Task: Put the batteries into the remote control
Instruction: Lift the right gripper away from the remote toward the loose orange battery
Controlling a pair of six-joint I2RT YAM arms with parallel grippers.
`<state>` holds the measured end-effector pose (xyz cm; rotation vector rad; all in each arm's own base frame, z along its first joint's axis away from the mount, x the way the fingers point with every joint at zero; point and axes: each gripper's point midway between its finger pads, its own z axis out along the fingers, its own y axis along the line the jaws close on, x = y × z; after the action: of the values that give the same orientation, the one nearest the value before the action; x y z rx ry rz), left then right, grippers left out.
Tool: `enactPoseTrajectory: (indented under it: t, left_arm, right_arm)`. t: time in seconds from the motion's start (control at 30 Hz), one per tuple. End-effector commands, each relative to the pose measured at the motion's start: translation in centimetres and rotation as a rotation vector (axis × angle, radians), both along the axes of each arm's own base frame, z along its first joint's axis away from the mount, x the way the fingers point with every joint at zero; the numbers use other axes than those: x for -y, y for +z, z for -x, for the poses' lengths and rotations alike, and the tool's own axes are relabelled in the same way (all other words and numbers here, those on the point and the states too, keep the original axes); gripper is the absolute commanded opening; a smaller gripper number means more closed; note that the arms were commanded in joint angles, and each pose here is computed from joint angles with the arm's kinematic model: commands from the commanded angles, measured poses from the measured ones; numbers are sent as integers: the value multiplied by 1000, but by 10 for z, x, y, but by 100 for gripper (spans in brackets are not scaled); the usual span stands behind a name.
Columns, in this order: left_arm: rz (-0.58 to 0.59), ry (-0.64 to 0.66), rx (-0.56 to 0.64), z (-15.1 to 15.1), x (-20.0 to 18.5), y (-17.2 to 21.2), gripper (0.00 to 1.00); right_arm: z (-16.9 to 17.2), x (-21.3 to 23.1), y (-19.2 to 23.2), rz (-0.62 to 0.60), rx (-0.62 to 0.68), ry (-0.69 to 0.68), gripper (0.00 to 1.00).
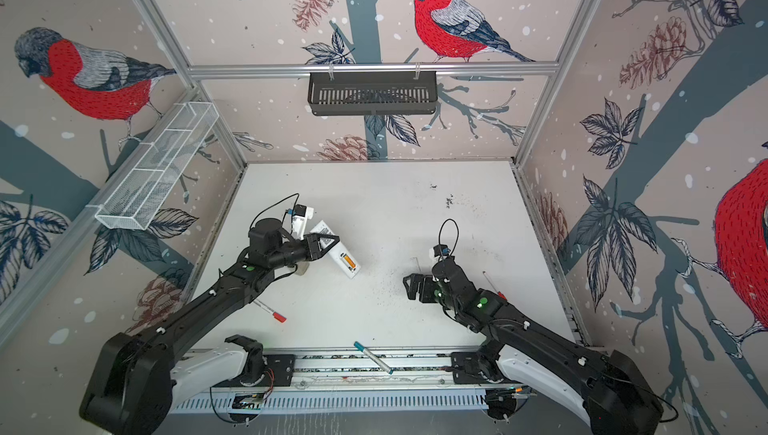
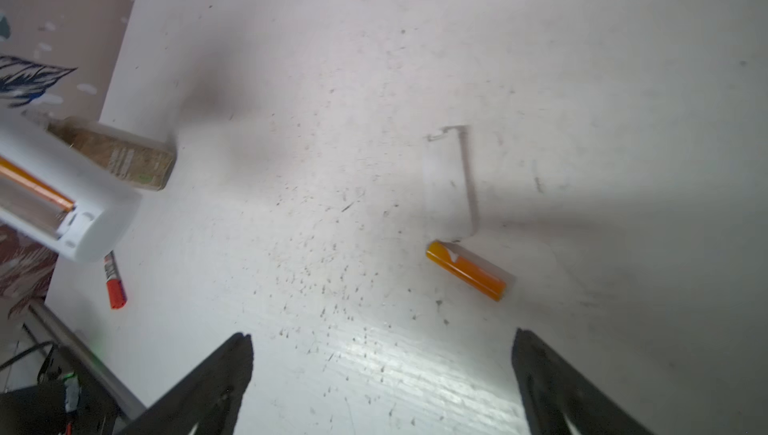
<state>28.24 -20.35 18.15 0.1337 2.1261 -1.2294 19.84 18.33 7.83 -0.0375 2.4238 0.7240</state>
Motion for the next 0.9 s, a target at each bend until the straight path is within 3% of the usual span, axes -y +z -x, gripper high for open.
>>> enactPoseTrajectory:
  t: [0.0,0.4,0.63,0.87]
  left_arm:
    - [6,-7,32,1,0,6,0]
    - [8,-9,38,1,0,7,0]
    - [1,-7,43,2,-1,8,0]
    - [-2,-4,39,1,-2,6,0]
  right_arm:
    - [-1,11,-10,1,-48,-66,100]
    - [-8,3,-20,-57,-89,-14,100]
    - [-17,8,-39,124,-142,34,98]
    - [-21,-6,-47,147,-156,109,97]
